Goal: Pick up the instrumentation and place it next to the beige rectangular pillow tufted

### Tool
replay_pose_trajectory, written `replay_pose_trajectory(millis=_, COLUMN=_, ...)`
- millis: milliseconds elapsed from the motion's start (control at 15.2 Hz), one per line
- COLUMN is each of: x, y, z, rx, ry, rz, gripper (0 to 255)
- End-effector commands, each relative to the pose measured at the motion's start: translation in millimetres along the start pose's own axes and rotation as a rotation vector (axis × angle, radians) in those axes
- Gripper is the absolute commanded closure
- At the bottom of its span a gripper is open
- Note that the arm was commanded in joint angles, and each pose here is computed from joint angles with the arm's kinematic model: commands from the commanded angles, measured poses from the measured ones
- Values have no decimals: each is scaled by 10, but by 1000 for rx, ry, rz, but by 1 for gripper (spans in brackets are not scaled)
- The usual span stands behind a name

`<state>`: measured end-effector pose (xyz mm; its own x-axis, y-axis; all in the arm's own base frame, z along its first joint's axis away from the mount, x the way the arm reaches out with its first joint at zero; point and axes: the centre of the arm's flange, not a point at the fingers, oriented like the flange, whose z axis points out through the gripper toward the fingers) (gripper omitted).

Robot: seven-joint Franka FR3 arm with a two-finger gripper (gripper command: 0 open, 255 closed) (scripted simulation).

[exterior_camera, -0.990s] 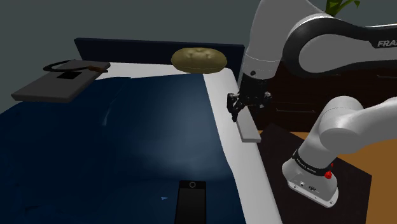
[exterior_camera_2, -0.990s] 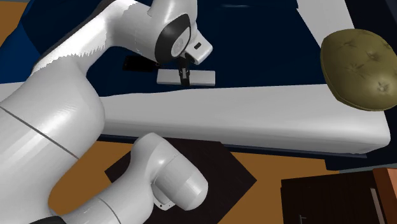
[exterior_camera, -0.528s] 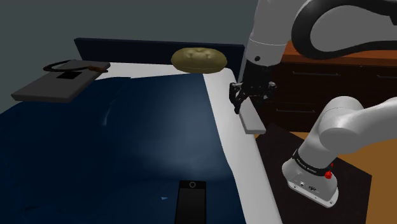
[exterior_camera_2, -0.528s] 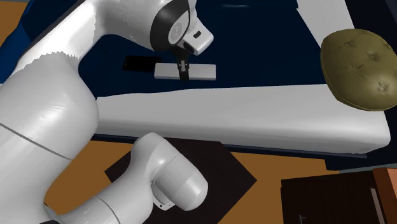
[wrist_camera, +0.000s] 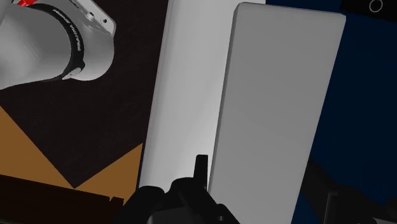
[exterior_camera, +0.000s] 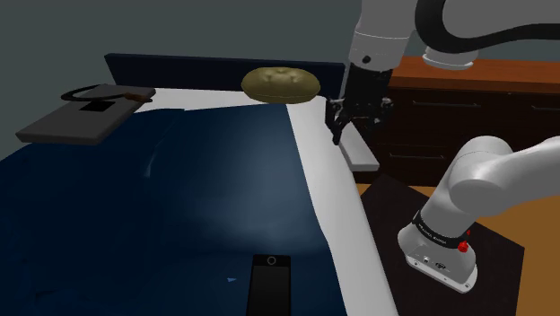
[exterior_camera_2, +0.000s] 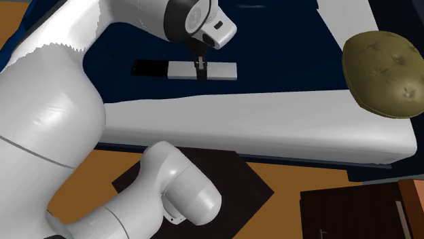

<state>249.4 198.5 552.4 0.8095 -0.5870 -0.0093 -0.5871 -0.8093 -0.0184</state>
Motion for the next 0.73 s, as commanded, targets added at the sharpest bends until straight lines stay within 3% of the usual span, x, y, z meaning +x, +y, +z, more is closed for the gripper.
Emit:
replay_pose_trajectory(millis=0, x=220, y=77, z=-14, rx=0, ry=0, rz=0, gripper=255)
replay_pose_trajectory(millis=660, x=1480, y=470, z=-35, rx=0, ry=0, rz=0, gripper=255)
